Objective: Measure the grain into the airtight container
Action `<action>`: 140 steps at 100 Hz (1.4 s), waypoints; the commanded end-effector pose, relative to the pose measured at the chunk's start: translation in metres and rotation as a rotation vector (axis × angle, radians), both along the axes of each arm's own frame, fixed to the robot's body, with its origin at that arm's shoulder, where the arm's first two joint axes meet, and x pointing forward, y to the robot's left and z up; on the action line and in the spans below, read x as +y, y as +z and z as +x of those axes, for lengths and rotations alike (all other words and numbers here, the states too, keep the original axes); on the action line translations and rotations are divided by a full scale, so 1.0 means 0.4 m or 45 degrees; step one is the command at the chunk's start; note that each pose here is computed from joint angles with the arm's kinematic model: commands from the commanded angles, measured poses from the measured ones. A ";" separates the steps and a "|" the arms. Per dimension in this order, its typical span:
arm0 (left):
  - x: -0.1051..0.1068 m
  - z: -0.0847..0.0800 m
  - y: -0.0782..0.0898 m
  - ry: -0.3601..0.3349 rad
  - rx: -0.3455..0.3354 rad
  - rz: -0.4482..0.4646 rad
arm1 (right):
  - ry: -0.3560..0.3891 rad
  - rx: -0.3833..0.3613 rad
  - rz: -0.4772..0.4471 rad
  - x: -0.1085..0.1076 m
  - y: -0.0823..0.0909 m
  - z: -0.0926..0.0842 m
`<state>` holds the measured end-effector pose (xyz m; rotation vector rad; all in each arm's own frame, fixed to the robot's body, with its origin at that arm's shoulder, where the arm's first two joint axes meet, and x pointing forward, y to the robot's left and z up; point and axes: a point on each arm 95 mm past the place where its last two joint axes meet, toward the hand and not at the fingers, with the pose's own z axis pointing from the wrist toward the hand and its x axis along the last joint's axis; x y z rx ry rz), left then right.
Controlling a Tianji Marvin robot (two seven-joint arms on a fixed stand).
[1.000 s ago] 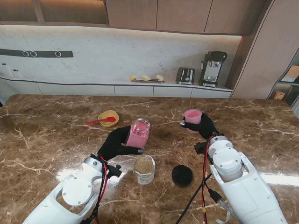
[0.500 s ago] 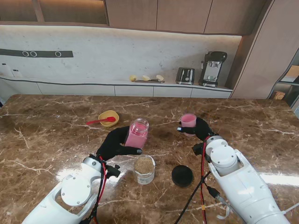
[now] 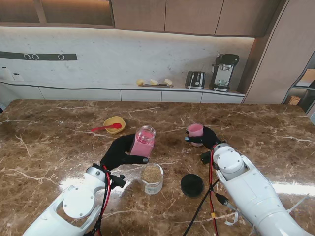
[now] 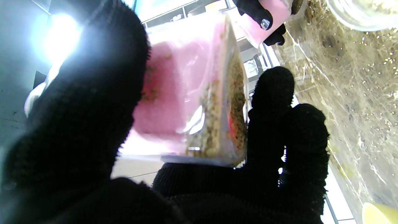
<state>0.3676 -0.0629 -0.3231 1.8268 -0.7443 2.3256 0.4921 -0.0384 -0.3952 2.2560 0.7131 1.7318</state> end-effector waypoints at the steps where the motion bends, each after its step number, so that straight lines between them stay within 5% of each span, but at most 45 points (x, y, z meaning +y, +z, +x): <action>1: 0.002 -0.007 -0.003 -0.003 0.002 0.008 | 0.009 0.020 0.006 0.012 -0.014 0.001; 140: 0.010 -0.006 -0.009 -0.004 0.012 0.014 | 0.049 0.099 -0.309 -0.039 -0.104 -0.003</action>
